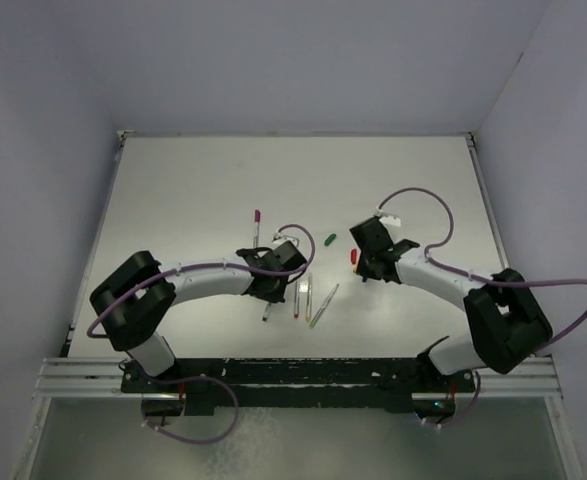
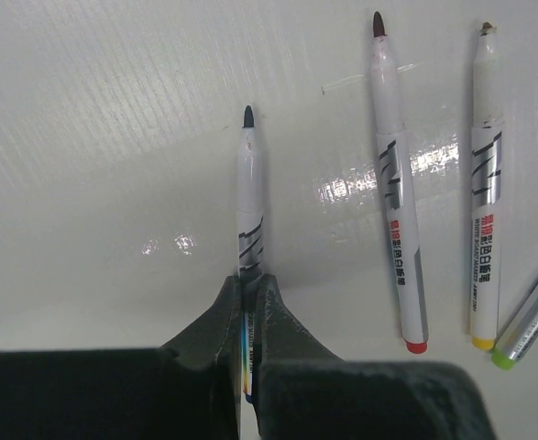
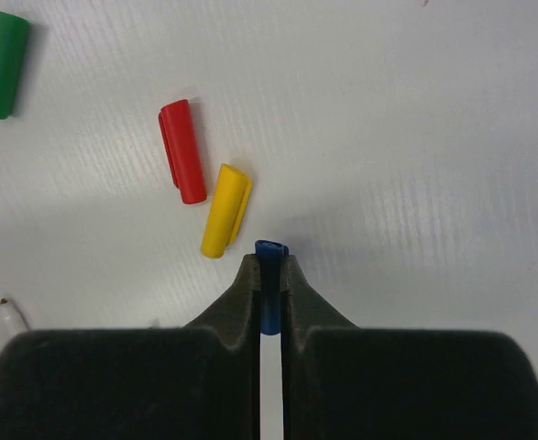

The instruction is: Insert the pens into the pen caps

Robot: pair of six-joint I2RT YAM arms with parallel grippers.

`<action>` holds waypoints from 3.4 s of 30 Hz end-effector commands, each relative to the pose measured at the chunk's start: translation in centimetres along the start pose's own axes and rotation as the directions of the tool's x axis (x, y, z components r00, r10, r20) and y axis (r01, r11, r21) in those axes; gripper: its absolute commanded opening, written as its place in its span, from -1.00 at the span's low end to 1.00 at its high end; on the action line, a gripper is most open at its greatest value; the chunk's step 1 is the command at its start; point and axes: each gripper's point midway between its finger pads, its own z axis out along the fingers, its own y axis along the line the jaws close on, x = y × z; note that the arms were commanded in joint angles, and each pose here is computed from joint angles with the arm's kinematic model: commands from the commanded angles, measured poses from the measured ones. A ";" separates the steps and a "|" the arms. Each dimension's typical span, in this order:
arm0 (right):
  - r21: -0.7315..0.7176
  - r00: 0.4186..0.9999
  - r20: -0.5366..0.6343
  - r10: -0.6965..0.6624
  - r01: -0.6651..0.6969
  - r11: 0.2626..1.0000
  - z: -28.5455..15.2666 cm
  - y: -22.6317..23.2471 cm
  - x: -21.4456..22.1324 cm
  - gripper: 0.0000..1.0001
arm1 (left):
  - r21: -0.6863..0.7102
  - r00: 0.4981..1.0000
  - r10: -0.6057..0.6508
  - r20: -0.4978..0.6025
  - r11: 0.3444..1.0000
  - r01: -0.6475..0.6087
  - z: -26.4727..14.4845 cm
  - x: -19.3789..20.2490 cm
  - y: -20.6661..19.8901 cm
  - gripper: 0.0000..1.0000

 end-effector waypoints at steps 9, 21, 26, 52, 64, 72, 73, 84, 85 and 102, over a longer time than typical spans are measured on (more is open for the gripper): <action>-0.198 0.929 0.360 0.092 -0.020 0.980 -9.5 0.3 -8.8 -1.00 | 0.076 0.992 0.030 0.119 0.996 -0.039 -4.8 -2.1 -0.4 -1.00; -0.431 0.756 0.627 0.186 0.138 0.892 -16.4 1.9 -12.9 -1.00 | 0.404 0.817 -0.057 0.574 0.887 -0.223 -12.8 -9.4 -5.3 -1.00; -0.514 0.689 0.680 0.253 0.201 0.834 -19.3 3.2 -14.4 -1.00 | 0.483 0.752 -0.087 0.653 0.813 -0.325 -14.6 -10.5 -7.9 -1.00; -0.775 0.599 0.631 0.493 0.459 0.434 -28.2 8.4 -13.7 -1.00 | 0.688 0.602 -0.377 0.705 0.571 -0.448 -21.1 -11.5 -13.0 -1.00; -0.809 0.643 0.588 0.491 0.467 0.357 -28.4 9.6 -12.9 -1.00 | 0.694 0.590 -0.397 0.703 0.563 -0.447 -21.7 -12.0 -13.1 -1.00; -0.824 0.661 0.567 0.492 0.455 0.339 -28.2 9.6 -12.3 -1.00 | 0.689 0.581 -0.403 0.707 0.578 -0.437 -21.6 -12.2 -12.8 -1.00; -0.825 0.664 0.565 0.490 0.452 0.338 -28.1 9.6 -12.2 -1.00 | 0.688 0.579 -0.404 0.708 0.579 -0.437 -21.6 -12.2 -12.8 -1.00; -0.838 0.675 0.545 0.497 0.440 0.322 -28.1 9.5 -11.8 -1.00 | 0.687 0.581 -0.405 0.706 0.589 -0.425 -21.4 -12.3 -12.6 -1.00; -0.839 0.675 0.544 0.498 0.441 0.319 -28.2 9.6 -11.8 -1.00 | 0.687 0.580 -0.405 0.707 0.590 -0.425 -21.4 -12.3 -12.6 -1.00; -0.862 0.715 0.507 0.482 0.411 0.297 -27.0 9.8 -10.6 -1.00 | 0.686 0.575 -0.411 0.708 0.593 -0.421 -21.5 -12.4 -12.5 -1.00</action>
